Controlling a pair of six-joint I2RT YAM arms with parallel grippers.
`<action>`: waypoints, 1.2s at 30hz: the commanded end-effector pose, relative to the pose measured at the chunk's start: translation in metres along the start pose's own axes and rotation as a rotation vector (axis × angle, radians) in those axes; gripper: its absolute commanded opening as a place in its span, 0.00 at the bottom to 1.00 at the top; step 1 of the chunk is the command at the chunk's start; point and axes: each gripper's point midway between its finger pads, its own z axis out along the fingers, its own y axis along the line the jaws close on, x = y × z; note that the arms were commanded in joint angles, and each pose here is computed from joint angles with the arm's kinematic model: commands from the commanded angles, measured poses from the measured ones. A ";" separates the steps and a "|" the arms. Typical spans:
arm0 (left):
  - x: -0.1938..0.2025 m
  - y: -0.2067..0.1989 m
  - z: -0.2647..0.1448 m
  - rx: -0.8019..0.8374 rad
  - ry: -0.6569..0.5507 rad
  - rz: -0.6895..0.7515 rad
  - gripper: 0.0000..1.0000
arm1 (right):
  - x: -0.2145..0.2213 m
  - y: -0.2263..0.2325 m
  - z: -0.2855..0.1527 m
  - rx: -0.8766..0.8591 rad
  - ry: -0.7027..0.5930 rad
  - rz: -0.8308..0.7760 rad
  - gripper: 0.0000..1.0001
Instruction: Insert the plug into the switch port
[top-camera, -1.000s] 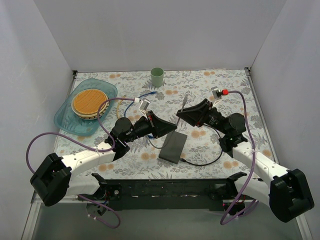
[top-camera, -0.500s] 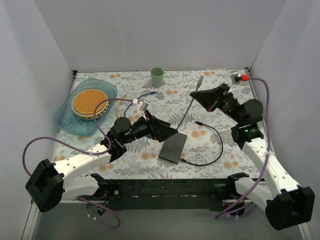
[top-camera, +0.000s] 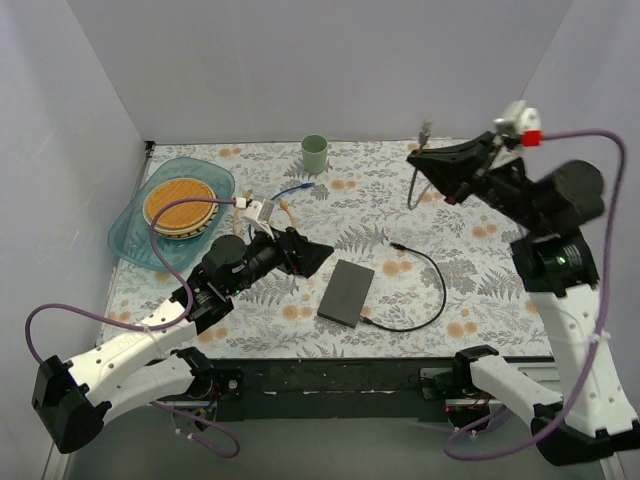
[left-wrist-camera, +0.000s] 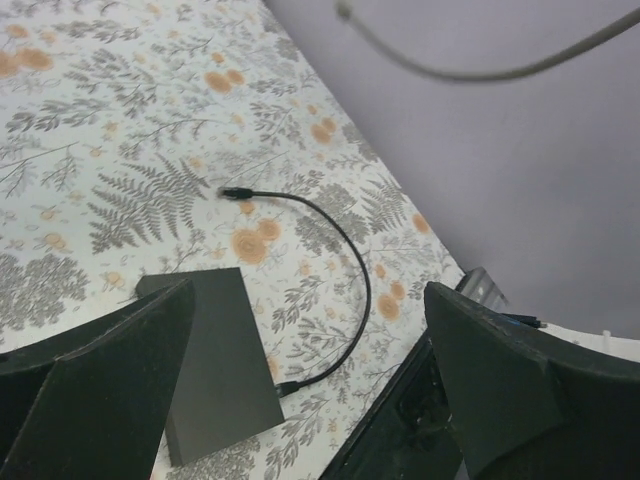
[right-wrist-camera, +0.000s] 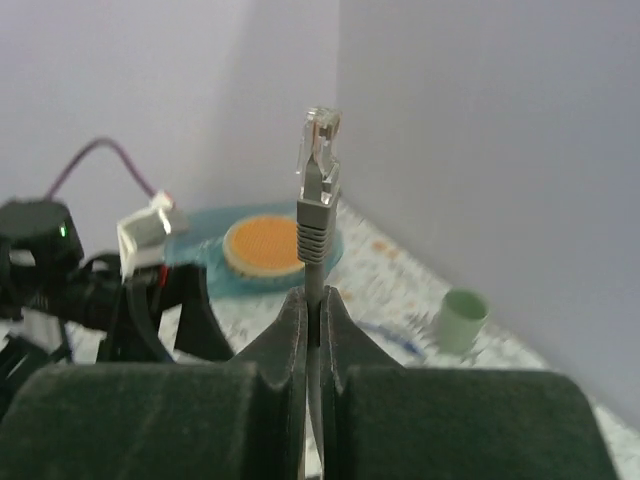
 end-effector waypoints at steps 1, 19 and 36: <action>0.004 0.025 -0.003 -0.141 0.030 0.019 0.98 | 0.189 0.003 0.000 -0.216 0.466 0.351 0.01; 0.045 0.047 0.001 -0.175 0.124 -0.009 0.85 | 0.372 0.125 -0.038 -0.653 0.854 0.658 0.01; 0.077 0.036 0.011 -0.052 0.211 -0.057 0.51 | 0.360 0.138 -0.036 -0.704 0.809 0.670 0.01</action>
